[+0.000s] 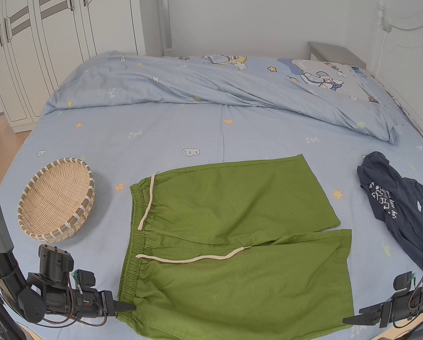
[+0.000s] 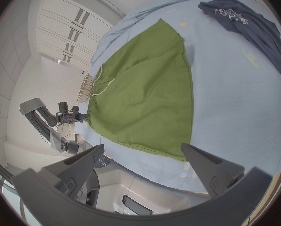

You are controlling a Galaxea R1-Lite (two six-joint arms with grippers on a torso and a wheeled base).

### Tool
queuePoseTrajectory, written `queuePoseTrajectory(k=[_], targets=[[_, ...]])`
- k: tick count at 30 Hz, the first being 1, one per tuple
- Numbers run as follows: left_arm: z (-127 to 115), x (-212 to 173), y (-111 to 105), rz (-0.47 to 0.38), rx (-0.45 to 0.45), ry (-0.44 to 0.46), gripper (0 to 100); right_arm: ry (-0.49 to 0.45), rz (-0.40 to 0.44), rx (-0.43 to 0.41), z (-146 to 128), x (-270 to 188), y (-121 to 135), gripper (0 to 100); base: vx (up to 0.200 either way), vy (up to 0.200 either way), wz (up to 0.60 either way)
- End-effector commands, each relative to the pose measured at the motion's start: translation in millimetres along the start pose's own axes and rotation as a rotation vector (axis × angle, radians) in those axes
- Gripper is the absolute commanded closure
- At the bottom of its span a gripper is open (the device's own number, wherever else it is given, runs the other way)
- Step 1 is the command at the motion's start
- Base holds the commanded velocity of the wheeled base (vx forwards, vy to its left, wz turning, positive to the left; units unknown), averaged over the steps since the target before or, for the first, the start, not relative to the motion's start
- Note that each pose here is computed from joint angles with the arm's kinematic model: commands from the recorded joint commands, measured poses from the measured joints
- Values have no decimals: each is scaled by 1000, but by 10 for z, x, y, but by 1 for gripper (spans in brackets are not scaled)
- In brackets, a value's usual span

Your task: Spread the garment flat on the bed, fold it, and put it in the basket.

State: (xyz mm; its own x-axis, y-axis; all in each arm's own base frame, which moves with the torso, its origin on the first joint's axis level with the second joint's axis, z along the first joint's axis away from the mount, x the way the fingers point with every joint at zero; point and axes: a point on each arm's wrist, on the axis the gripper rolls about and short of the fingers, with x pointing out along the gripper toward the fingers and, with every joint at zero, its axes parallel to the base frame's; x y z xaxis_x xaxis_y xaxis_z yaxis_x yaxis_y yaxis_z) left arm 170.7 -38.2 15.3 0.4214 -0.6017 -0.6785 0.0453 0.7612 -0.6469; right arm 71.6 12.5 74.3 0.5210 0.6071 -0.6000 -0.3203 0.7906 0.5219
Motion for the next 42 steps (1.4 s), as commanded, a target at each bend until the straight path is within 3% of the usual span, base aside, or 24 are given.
queuePoseTrajectory(k=[1, 4, 9, 14, 22, 31, 32, 42], targets=[[-34, -46, 8, 4, -11, -3, 100, 78, -31, 85, 14, 90, -102, 0, 0, 0, 0], [-43, -49, 3, 4, -12, 4, 100, 144, -48, 98, 31, 173, -183, 0, 0, 0, 0], [-39, -54, 5, 4, -13, 0, 100, 160, -100, 85, 45, 227, -246, 0, 0, 0, 0], [-45, -49, -6, 1, -9, 5, 100, 236, -84, 102, 29, 316, -275, 0, 0, 0, 0], [-35, -73, -10, -1, -8, -9, 100, 292, -28, 40, 60, 463, -248, 0, 0, 0, 0], [-40, -68, -18, -3, -5, -5, 100, 297, -14, 17, 96, 555, -267, 0, 0, 0, 0], [-40, -68, -18, -3, -5, -5, 100, 297, -14, 17, 96, 555, -267, 100, 0, 0, 0], [-40, -69, -16, -2, -6, -5, 100, 259, -21, 8, 110, 503, -252, 100, 0, 0, 0]])
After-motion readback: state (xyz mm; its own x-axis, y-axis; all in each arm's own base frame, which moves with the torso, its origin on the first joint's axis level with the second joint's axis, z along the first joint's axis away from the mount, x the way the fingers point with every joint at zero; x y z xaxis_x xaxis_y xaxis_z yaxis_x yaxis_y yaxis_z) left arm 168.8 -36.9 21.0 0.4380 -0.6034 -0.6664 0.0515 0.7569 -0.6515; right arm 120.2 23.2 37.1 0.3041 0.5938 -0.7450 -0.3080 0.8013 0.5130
